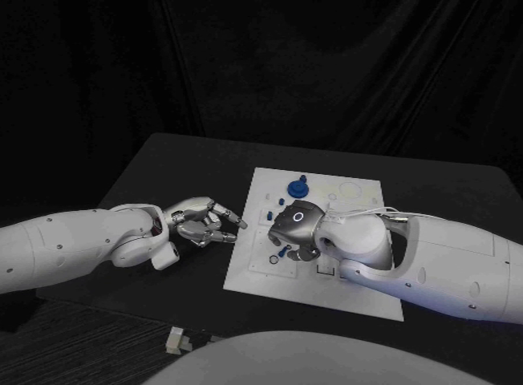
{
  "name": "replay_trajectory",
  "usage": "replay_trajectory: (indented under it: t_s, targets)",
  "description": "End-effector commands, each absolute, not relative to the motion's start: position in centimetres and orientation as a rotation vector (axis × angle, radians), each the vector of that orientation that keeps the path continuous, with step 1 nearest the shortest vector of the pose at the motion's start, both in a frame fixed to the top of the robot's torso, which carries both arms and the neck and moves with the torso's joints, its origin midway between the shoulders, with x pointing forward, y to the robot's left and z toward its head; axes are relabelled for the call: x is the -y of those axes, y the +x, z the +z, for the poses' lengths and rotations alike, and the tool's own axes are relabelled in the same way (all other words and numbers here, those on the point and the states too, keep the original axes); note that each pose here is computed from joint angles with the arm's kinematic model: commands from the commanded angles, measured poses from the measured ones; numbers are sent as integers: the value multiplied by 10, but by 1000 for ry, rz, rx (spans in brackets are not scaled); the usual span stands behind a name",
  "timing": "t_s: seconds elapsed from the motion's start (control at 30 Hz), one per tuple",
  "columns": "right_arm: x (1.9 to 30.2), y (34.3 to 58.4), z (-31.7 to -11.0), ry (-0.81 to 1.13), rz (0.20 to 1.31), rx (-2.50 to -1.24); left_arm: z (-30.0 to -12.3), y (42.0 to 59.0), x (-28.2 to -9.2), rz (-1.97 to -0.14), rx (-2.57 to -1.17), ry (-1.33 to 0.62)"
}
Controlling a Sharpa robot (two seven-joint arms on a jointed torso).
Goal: Assemble the parts on the task board
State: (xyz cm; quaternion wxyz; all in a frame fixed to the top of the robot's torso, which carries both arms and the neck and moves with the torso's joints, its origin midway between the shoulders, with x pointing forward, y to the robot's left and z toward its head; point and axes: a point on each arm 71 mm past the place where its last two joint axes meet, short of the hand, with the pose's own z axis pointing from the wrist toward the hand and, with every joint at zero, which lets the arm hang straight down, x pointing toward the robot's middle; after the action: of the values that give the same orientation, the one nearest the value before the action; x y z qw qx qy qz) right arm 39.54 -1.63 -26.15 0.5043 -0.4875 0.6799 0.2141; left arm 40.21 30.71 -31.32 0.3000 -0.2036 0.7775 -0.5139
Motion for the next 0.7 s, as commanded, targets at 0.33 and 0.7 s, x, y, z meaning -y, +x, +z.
replay_trajectory:
  t_s: [0.33, 0.7]
  targets:
    - [14, 392, -266, -1148, 568, -1609, -313, 402, -302, -1399, -2065, -535]
    - [13, 390, -271, -1151, 564, -1626, -314, 404, -299, -1407, -2074, -532]
